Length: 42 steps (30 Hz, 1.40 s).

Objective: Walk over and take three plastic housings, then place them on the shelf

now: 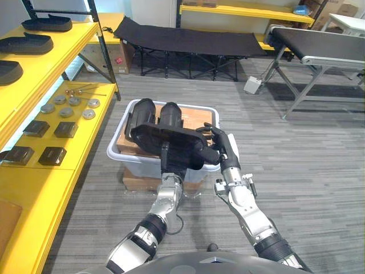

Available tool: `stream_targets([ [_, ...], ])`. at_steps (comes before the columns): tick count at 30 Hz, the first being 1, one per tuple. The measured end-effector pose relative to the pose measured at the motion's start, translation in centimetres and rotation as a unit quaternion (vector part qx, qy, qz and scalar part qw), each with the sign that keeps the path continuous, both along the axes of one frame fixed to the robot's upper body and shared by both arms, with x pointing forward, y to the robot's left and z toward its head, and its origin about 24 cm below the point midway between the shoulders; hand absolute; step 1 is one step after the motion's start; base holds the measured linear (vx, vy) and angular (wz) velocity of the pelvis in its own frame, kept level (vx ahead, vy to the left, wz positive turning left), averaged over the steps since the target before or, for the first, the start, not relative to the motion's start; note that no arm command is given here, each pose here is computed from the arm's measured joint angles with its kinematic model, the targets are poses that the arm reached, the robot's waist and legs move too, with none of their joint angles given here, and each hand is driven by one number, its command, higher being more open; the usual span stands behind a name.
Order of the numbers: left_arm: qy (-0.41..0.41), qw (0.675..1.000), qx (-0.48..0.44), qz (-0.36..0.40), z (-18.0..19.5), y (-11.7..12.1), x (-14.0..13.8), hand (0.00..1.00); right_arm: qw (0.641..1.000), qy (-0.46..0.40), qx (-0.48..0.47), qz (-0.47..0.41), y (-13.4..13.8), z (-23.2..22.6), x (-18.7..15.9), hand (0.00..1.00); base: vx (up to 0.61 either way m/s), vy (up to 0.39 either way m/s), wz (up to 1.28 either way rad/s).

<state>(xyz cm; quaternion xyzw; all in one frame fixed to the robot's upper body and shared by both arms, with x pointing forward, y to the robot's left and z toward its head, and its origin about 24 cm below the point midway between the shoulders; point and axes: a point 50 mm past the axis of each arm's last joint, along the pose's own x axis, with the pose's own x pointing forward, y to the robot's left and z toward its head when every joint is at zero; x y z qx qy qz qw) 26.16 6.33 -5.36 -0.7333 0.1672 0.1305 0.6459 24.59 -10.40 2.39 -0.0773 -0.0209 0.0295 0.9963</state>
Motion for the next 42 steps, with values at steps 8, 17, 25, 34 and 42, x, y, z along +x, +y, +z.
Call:
stream_targets([
  [8, -0.086, 0.996, 0.033, -0.018, 0.9, 0.7, 0.3, 0.0, 0.999, -0.033, 0.041, -0.007, 0.7, 0.6, -1.6, 1.0, 0.0, 0.0, 0.02],
  [17, -0.174, 0.95, 0.245, -0.088, 4.1, 0.9, 0.9, 0.0, 1.0, -0.004, 0.013, 0.0, -0.5, -0.4, -2.3, 1.0, 0.0, 0.0, 0.0],
  [25, -0.036, 0.749, 0.661, 0.03, 6.7, 7.1, -0.8, 0.0, 0.997, 0.002, 0.082, -0.012, -0.5, 0.0, -2.3, 1.0, 0.0, 0.0, 0.02],
  [34, 0.03, 0.588, 0.791, 0.167, 9.8, 11.9, -3.1, 0.0, 0.982, -0.125, 0.141, -0.011, -2.1, 3.8, -3.2, 1.0, 0.01, 0.003, 0.1],
  [42, 0.035, 0.62, 0.774, 0.125, 8.3, 11.9, -4.0, 0.0, 0.981, -0.138, 0.136, -0.026, -3.1, 4.3, -3.6, 1.0, 0.0, 0.0, 0.0],
])
